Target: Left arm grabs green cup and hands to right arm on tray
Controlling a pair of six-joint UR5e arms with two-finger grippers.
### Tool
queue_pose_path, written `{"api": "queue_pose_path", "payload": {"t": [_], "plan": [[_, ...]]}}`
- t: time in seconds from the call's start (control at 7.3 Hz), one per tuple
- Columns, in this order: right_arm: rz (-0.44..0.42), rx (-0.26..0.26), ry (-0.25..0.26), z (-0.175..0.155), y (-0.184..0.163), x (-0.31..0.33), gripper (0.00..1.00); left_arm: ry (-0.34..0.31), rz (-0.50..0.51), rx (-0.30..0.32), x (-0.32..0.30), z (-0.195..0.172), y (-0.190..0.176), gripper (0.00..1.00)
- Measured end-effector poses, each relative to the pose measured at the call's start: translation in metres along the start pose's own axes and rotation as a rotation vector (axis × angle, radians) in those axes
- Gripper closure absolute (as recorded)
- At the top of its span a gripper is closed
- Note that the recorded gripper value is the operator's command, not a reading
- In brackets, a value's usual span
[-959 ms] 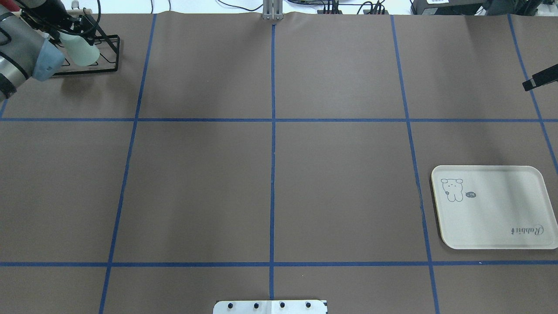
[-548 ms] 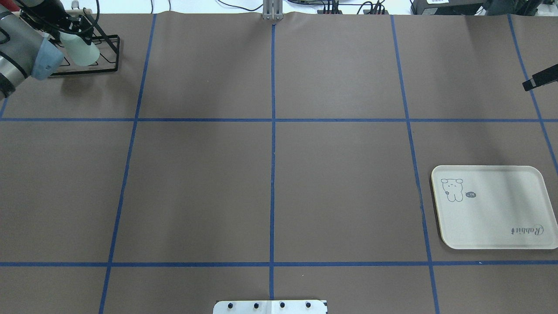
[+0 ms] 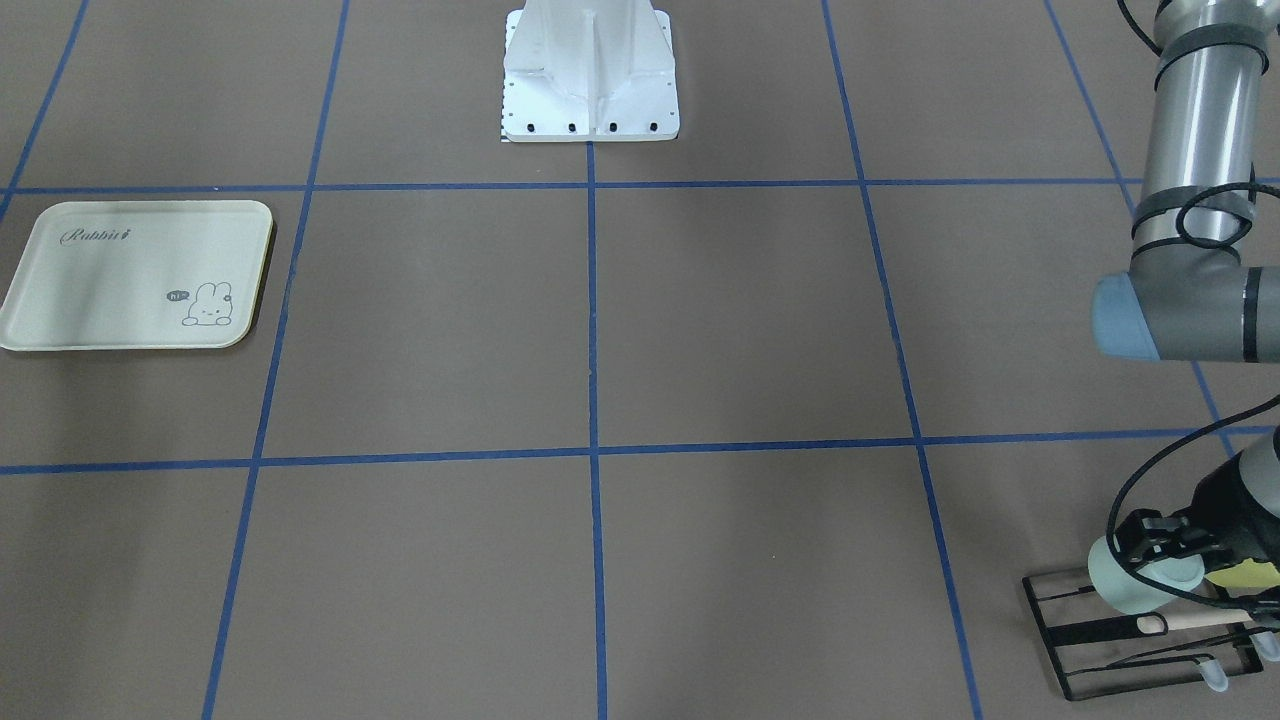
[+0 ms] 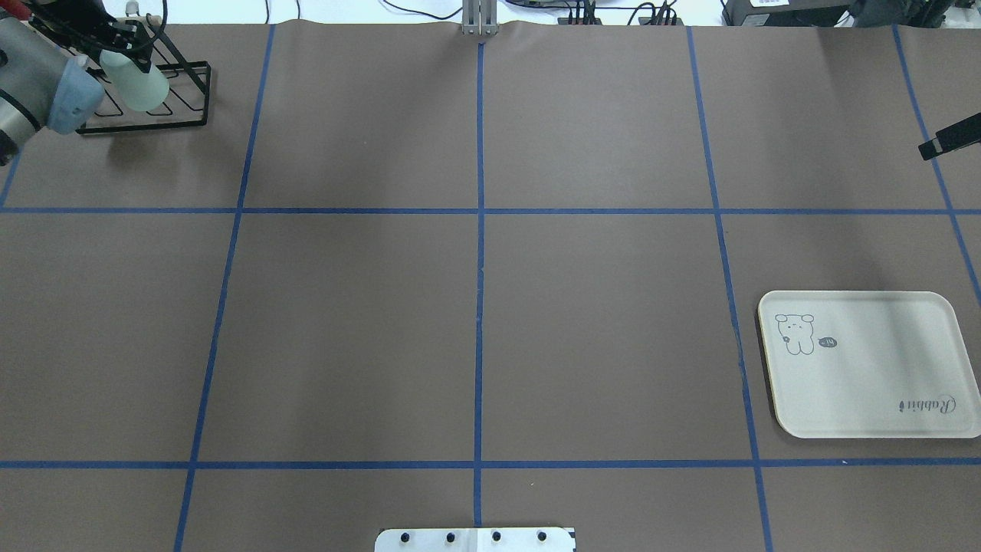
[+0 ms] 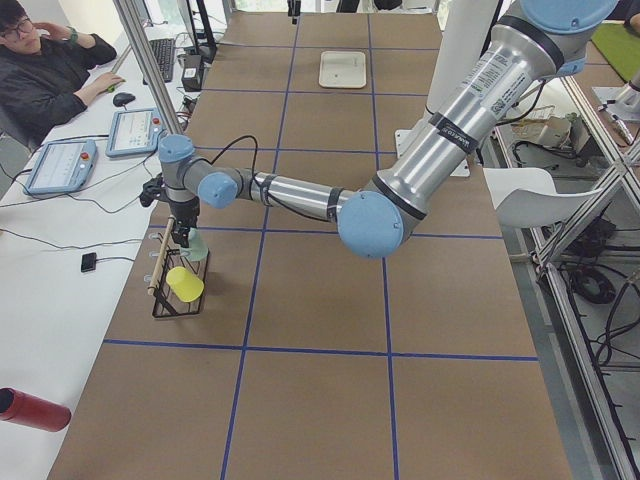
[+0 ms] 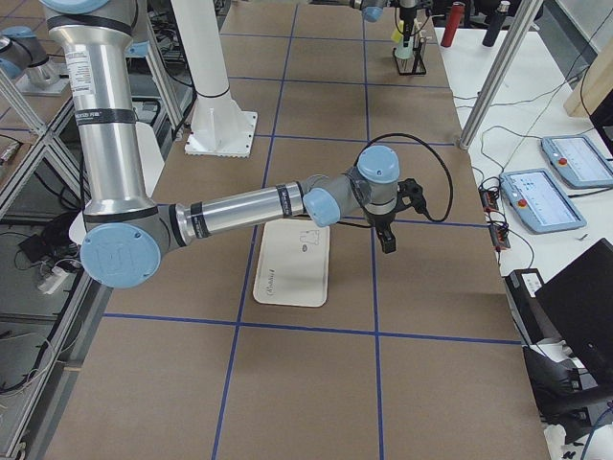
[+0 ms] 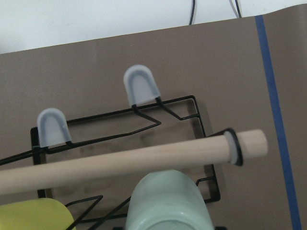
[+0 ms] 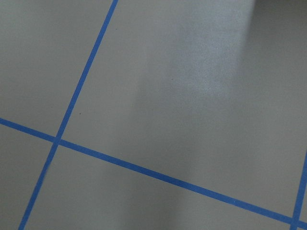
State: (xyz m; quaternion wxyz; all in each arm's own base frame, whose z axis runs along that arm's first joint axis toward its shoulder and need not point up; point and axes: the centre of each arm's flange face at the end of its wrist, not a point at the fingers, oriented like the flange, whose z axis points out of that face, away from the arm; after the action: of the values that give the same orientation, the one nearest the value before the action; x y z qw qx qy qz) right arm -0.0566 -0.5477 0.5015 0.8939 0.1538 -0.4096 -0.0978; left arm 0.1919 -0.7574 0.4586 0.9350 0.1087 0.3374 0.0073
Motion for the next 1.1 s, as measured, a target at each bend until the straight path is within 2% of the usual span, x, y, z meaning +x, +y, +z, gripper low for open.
{"api": "queue_pose_path", "payload": {"t": [0.55,0.82,1.1], "plan": [[0.0,0.0,0.0,0.0,0.0,0.0,0.01,0.035,0.001,0.037,0.001,-0.033,-0.007,1.0],[0.0,0.0,0.0,0.0,0.0,0.0,0.01,0.069,-0.012,0.041,-0.005,-0.053,-0.01,1.0],[0.001,-0.001,0.001,0.0,0.0,0.001,0.01,0.071,-0.01,0.028,-0.004,-0.078,-0.003,1.0]]}}
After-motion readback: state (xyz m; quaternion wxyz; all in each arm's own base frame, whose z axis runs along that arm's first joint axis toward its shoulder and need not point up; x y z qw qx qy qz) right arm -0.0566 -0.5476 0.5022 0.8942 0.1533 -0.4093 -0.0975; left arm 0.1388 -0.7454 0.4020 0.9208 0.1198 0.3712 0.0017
